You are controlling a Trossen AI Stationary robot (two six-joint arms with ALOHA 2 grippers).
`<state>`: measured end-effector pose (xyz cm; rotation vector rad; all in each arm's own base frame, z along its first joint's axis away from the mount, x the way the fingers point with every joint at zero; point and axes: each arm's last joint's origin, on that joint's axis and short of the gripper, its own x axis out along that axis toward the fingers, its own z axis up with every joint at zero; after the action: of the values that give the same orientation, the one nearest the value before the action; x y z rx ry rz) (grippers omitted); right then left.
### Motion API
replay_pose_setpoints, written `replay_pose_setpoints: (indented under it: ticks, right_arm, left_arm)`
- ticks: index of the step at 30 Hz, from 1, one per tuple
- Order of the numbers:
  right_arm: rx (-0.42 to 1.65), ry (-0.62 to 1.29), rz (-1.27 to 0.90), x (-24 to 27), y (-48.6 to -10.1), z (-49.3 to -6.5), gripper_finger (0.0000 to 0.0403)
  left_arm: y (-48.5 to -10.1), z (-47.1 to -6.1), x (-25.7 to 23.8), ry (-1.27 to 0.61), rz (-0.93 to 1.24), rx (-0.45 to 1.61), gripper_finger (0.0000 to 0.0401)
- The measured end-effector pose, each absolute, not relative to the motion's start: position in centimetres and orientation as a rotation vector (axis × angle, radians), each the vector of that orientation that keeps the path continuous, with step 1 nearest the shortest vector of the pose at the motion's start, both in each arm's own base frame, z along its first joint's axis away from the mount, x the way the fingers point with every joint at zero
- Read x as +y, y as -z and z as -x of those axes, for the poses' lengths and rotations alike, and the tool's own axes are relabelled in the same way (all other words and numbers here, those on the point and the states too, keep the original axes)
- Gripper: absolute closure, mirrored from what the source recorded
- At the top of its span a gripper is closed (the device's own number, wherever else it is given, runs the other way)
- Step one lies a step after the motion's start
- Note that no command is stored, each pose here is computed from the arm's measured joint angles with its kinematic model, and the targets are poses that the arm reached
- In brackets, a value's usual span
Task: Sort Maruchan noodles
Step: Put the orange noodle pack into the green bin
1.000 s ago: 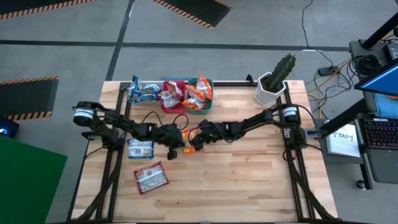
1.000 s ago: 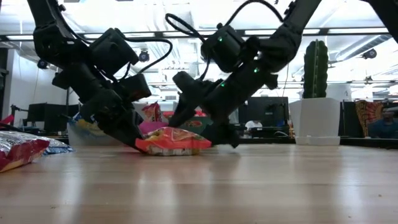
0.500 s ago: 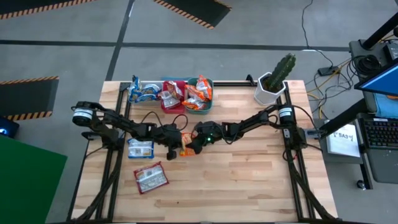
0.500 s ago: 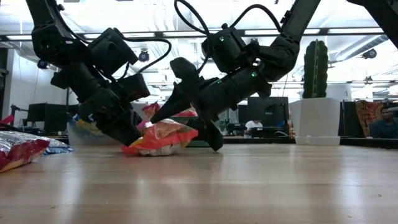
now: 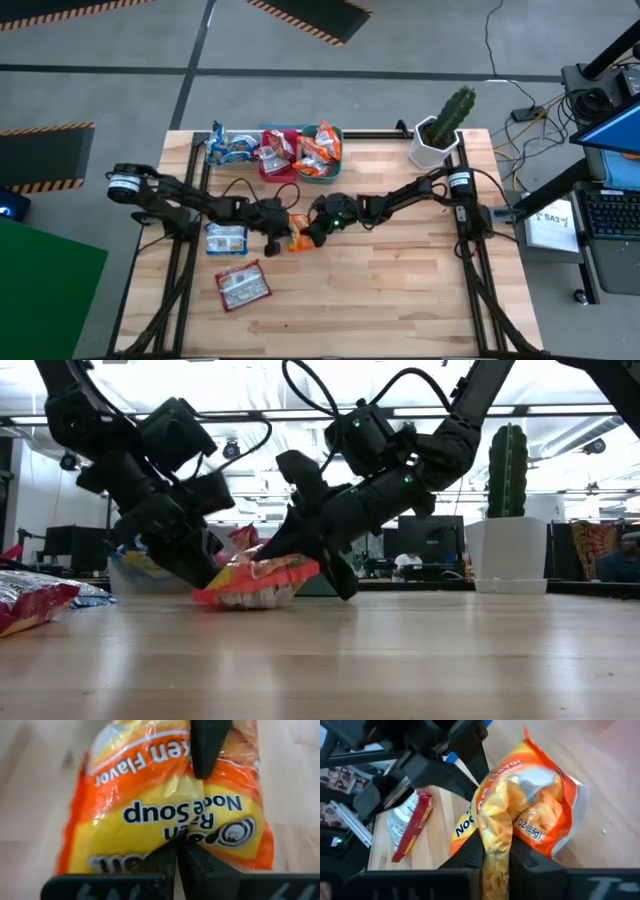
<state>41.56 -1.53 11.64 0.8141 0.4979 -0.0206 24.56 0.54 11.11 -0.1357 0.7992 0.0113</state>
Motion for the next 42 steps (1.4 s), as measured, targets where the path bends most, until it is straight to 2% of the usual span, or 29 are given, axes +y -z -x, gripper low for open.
replay_pose_setpoints:
  ticks: [6,13,21,27,34,38,42]
  right_arm:
    - [0.48,0.014,-0.766,-2.3,-13.8,-41.1,0.0376]
    - [0.389,0.044,-0.687,-5.0,-18.8,-39.7,0.0375]
    - [0.248,0.235,-0.641,-12.7,-23.7,-35.9,0.0375]
    - [0.256,0.426,-0.664,-17.4,-21.8,-34.6,0.0374]
    - [0.35,0.486,-0.73,-18.6,-17.6,-35.1,0.037]
    - [0.353,0.507,-0.732,-18.7,-17.3,-35.1,0.0345]
    - [0.344,0.528,-0.736,-18.7,-17.5,-35.0,0.0299]
  left_arm:
    - [-14.1,-23.4,0.6,-0.015,0.065,0.747,0.0401]
    - [-20.1,-21.4,0.6,0.019,-0.064,0.452,0.0401]
    - [-25.5,-18.0,0.5,0.013,-0.236,0.131,0.0401]
    - [-27.3,-16.7,0.6,-0.015,-0.305,0.006,0.0401]
    - [-27.3,-16.7,0.9,-0.105,-0.304,0.012,0.0401]
    - [-27.2,-16.9,0.9,-0.104,-0.291,0.024,0.0401]
    - [-27.1,-16.9,0.9,-0.104,-0.264,0.025,0.0401]
